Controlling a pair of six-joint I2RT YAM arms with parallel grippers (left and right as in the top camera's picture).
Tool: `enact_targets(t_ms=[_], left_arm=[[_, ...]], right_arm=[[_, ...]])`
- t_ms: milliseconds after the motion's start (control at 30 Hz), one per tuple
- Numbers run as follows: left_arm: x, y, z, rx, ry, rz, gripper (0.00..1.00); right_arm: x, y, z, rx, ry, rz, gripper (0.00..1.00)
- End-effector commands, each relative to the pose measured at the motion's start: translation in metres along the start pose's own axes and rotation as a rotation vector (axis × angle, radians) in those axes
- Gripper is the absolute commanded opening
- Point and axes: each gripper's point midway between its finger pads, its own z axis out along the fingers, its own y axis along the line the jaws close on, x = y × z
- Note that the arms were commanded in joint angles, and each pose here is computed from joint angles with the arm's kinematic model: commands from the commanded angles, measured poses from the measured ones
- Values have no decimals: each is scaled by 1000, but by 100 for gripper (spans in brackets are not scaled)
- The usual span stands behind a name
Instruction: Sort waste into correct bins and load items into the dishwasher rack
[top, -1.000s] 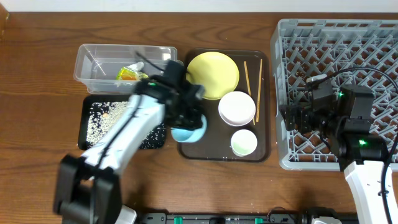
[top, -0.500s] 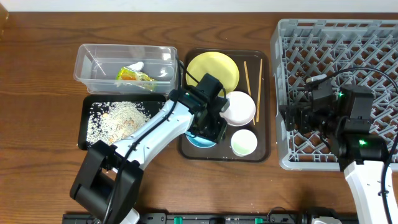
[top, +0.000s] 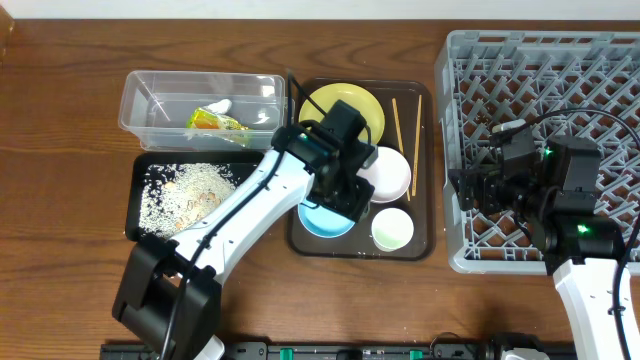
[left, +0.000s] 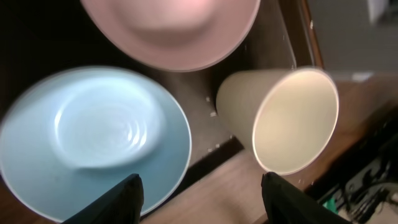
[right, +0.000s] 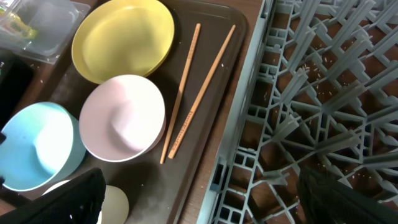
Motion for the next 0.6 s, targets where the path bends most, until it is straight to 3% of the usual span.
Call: enact_targets(t_ms=[0,233,467,567], left_arm=[[3,-15,-1,-13,6,110,64],[7,-26,27,-97,43,199,65],[6,-20,50,-104,77,140,64],[5,-21,55,-100,76,128,55]], right_arm=[[-8,9,-2,-26,-16,-16,96],[-8,9,-2,-27,-16,-15,96],[-7,9,-2,-27,-15,-15,96],[-7,9,-2,-27,-15,-15,96]])
